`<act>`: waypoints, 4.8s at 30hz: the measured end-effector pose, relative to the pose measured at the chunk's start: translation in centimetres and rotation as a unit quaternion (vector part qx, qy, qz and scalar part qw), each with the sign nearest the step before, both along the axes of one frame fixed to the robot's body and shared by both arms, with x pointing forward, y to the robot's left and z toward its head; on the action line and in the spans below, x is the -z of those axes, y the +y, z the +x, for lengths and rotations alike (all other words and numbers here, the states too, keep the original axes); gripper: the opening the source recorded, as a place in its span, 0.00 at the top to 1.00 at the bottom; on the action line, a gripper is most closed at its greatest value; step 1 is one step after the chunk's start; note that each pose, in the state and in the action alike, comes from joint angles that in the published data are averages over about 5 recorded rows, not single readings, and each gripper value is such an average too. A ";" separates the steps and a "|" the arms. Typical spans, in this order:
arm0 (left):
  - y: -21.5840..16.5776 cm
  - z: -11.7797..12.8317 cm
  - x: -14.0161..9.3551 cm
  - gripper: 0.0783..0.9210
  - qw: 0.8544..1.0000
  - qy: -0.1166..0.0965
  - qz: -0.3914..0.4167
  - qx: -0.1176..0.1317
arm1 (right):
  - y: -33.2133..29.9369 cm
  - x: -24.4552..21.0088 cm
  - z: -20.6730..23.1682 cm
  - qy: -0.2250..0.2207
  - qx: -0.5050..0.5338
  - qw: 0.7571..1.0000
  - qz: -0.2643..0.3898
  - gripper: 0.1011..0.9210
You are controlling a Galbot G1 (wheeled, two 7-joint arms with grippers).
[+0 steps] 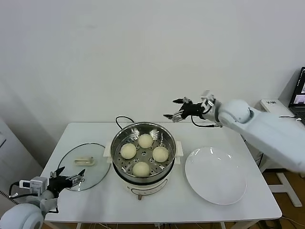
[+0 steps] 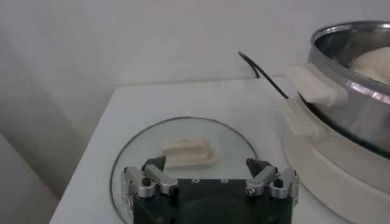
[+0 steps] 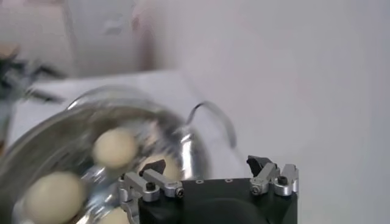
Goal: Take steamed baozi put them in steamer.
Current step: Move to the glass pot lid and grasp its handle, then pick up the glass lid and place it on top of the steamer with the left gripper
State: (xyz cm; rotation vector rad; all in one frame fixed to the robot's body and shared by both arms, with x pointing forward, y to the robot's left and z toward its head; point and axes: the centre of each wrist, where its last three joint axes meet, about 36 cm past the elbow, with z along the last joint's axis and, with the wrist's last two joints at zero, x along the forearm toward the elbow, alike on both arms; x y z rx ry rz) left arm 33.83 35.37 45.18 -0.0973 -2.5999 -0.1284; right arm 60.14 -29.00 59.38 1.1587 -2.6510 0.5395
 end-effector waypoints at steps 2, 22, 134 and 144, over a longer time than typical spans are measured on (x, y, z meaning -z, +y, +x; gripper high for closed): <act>0.1 -0.1 0.1 0.12 1.000 -0.005 0.006 -0.001 | -0.6 1.2 -0.8 -0.026 0.029 0.999 0.026 0.12; 3.0 -1.4 5.3 0.12 0.945 -0.102 0.304 0.072 | -5.7 17.7 -13.3 -0.105 0.286 0.939 0.159 0.12; 3.8 9.8 2.5 0.96 0.707 -0.254 0.640 0.162 | -6.2 28.1 -23.3 -0.074 0.383 0.911 0.135 0.12; -4.7 9.9 -2.1 0.96 0.697 -0.262 0.647 0.165 | -7.1 27.8 -23.5 -0.078 0.386 0.909 0.132 0.12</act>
